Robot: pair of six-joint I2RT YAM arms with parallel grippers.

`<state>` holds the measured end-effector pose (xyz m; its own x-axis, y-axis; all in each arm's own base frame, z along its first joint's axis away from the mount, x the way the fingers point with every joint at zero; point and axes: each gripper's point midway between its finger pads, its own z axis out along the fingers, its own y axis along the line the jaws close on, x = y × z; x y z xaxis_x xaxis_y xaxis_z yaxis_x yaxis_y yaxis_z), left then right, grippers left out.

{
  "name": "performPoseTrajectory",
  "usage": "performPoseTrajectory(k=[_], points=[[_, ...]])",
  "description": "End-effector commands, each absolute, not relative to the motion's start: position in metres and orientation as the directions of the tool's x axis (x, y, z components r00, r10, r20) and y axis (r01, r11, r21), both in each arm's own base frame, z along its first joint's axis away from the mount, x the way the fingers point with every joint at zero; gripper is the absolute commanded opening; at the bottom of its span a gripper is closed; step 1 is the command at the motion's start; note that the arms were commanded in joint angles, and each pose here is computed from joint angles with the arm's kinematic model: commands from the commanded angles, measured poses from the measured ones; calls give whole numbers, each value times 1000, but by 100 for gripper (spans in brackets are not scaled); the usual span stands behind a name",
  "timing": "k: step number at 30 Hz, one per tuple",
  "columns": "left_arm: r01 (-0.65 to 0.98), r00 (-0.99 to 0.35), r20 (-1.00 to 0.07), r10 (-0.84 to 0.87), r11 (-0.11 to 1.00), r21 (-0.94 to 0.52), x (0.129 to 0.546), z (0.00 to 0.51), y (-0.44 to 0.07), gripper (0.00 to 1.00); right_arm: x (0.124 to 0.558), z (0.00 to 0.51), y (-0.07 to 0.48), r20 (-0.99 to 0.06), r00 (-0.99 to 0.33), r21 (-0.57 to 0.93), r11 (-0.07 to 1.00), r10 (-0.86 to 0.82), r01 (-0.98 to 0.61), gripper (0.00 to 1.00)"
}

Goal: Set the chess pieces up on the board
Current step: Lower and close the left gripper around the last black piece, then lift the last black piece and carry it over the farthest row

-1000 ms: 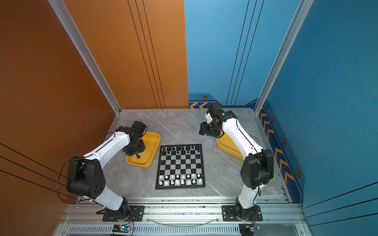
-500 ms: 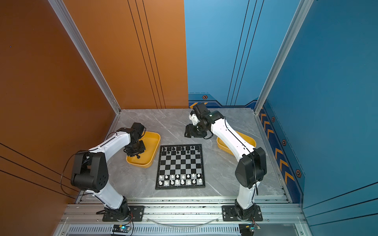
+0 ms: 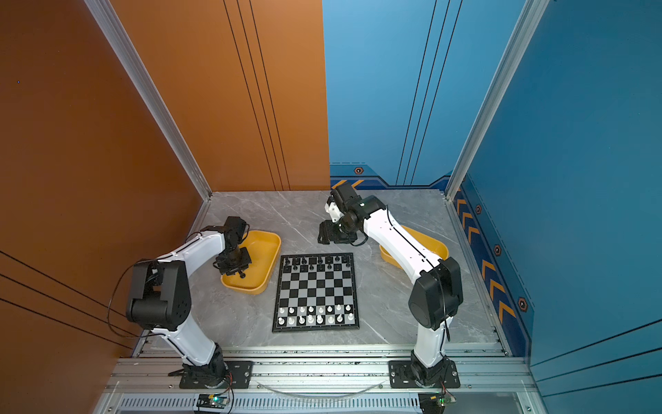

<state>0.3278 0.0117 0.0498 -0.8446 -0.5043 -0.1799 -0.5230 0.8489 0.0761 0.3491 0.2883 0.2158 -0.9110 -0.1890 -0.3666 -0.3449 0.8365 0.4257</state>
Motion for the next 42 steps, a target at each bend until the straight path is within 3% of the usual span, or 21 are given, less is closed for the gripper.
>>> performPoseTrajectory(k=[1,16,30,42], points=[[-508,-857,-143,-496,859,61,325,42,11,27,356,225,293,-396,-902,411,846,-169,-339,64],[-487,-864,-157,-479,873,17,329,57,4,7,355,229,288,-403,-901,391,860,-160,-328,63],[-413,-856,-327,-401,910,-36,365,142,-25,6,341,227,266,-412,-895,354,876,-169,-328,63],[-216,-884,-404,-237,972,-97,406,183,-128,7,321,226,230,-412,-903,341,898,-123,-278,63]])
